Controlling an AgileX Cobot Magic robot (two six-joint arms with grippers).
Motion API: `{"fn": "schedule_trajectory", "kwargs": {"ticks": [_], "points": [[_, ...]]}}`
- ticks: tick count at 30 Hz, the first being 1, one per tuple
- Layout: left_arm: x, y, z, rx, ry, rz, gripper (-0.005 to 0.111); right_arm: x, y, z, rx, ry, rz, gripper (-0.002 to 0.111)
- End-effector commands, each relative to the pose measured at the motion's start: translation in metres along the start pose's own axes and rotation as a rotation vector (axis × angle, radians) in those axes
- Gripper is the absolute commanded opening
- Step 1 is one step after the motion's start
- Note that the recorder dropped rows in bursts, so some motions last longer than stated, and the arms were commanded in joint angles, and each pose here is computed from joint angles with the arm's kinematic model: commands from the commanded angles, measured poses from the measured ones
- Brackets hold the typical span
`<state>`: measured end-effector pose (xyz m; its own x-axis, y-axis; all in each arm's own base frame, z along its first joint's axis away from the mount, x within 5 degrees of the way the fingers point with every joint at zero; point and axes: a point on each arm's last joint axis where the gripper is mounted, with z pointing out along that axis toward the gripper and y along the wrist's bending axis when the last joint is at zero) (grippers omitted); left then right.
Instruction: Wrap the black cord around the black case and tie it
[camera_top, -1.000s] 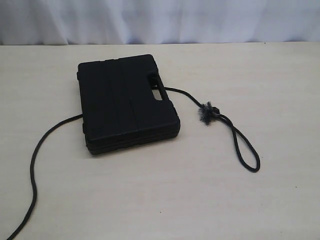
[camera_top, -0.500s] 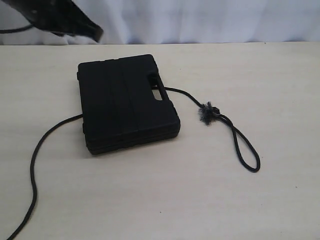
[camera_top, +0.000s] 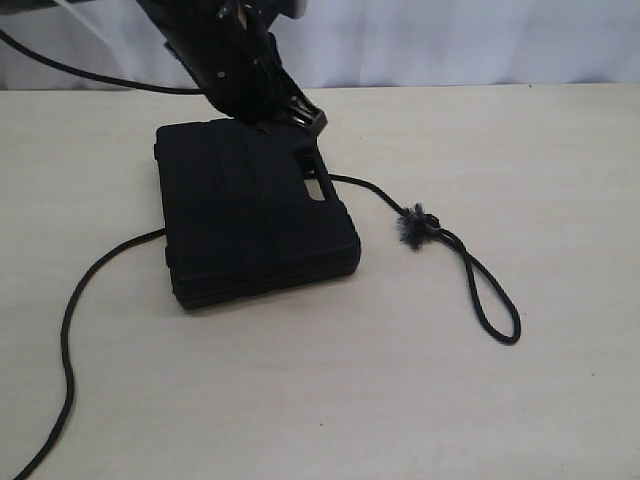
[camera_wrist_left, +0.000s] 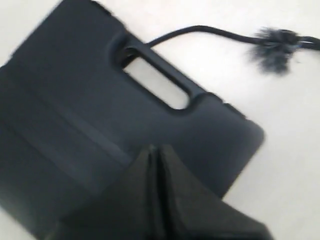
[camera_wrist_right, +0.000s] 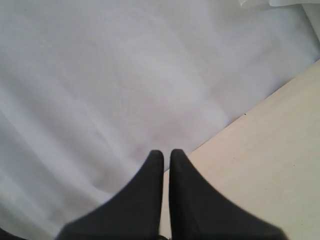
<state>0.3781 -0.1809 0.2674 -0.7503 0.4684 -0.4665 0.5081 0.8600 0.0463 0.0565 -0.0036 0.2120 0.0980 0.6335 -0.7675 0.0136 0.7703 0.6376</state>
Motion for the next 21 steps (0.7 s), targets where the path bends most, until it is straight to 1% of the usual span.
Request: {"fn": "schedule_trajectory", "kwargs": {"ticks": [1, 3, 7, 10, 14, 17, 19, 21], "points": [[-0.007, -0.016, 0.000, 0.144, -0.061, 0.076, 0.000, 0.003, 0.000, 0.000, 0.001, 0.028, -0.020, 0.004], [-0.009, -0.016, 0.000, 0.136, -0.082, 0.076, 0.000, 0.003, 0.000, 0.000, 0.001, 0.023, -0.011, 0.004], [-0.009, -0.015, 0.002, 0.132, -0.090, 0.081, 0.000, -0.001, 0.000, 0.000, -0.002, -0.010, 0.070, 0.004], [-0.009, -0.015, 0.003, 0.134, -0.084, 0.094, 0.000, -0.021, 0.013, -0.003, -0.043, -0.101, 0.110, 0.004], [-0.008, -0.012, 0.003, 0.092, -0.074, 0.135, 0.002, -0.056, 0.037, 0.001, -0.066, -0.181, 0.156, 0.004], [-0.005, -0.007, 0.004, 0.042, -0.041, 0.180, 0.012, -0.080, 0.058, 0.017, -0.055, -0.162, 0.133, 0.004], [-0.003, -0.005, 0.004, 0.019, -0.016, 0.203, 0.022, -0.093, 0.071, 0.038, -0.028, -0.099, 0.076, 0.004], [-0.002, -0.002, 0.001, -0.009, -0.004, 0.223, 0.031, -0.101, 0.082, 0.066, 0.005, 0.005, -0.005, 0.004]]}}
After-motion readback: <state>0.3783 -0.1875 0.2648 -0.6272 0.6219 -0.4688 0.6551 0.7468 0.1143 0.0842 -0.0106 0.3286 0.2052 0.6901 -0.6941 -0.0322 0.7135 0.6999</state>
